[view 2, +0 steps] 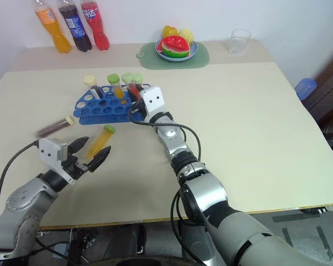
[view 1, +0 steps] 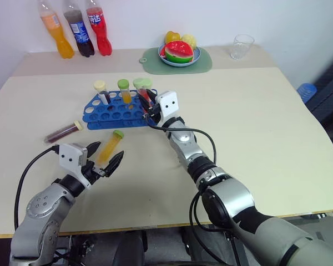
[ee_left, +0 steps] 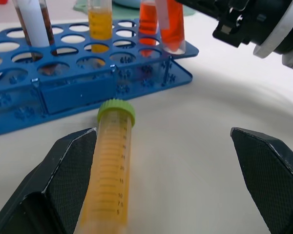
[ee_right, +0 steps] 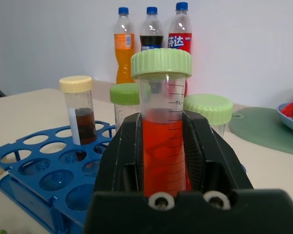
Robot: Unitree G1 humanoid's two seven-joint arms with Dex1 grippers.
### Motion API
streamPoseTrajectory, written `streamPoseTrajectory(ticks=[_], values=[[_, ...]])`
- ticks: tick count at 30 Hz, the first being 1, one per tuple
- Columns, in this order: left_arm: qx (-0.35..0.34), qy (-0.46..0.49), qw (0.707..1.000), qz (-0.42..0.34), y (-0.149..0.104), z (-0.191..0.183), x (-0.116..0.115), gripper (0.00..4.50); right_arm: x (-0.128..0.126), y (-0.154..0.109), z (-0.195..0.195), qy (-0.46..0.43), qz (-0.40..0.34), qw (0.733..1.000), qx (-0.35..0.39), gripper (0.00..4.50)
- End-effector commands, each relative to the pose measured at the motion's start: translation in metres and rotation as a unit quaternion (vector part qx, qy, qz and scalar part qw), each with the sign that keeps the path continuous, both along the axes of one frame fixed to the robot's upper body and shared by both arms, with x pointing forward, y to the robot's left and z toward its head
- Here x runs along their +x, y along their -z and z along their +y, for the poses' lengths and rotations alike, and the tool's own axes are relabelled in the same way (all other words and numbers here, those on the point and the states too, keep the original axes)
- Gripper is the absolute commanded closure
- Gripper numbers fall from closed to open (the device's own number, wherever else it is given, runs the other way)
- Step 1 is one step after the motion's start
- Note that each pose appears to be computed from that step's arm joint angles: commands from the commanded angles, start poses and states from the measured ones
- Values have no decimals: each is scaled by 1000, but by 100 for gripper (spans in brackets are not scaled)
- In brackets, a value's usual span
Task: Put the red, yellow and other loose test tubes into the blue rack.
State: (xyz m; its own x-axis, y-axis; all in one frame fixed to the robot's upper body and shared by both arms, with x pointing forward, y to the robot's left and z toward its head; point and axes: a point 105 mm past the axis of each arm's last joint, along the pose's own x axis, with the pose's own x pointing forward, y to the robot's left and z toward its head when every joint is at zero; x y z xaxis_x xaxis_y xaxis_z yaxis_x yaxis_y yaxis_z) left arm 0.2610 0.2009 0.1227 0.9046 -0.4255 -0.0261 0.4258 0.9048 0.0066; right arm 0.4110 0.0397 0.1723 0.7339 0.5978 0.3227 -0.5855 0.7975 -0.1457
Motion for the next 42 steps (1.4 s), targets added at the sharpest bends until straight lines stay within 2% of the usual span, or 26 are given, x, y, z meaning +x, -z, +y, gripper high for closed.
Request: streamPoseTrajectory(ticks=[1, 3, 4, 6, 7, 17, 20, 25, 28, 32, 42], values=[[6, -1, 1000, -20, -9, 1, -1, 0, -2, 6, -5, -5, 7, 1000, 15, 281], [5, -1, 1000, -21, -9, 1, -1, 0, -2, 5, -9, -3, 5, 1000, 25, 214], [5, -1, 1000, -21, -9, 0, -1, 0, -3, 4, -10, -2, 3, 1000, 30, 142], [5, 0, 1000, -21, -10, 0, 0, 0, -3, 0, -14, 2, -4, 999, 38, 40], [5, 0, 1000, -21, -10, 0, 0, 0, -3, -2, -15, 2, -8, 999, 41, 6], [6, 2, 1000, -23, -12, -2, 2, 0, -1, -21, -23, -19, -20, 999, 40, 6], [6, 2, 1000, -25, -13, -2, 2, 0, 1, -24, -21, -36, -1, 999, 8, 6], [5, 2, 1000, -24, -12, -2, 2, 0, -6, -23, -17, -101, 93, 990, -42, 6], [4, 4, 1000, -24, -11, -3, 2, 0, -8, -20, -19, -96, 129, 984, -73, 6], [2, 6, 1000, -25, -11, -4, 3, 0, -6, -25, -19, -91, 184, 976, -69, 6], [1, 19, 999, -33, -12, -8, -1, 0, 1, -35, -14, -75, 210, 972, -78, 6]])
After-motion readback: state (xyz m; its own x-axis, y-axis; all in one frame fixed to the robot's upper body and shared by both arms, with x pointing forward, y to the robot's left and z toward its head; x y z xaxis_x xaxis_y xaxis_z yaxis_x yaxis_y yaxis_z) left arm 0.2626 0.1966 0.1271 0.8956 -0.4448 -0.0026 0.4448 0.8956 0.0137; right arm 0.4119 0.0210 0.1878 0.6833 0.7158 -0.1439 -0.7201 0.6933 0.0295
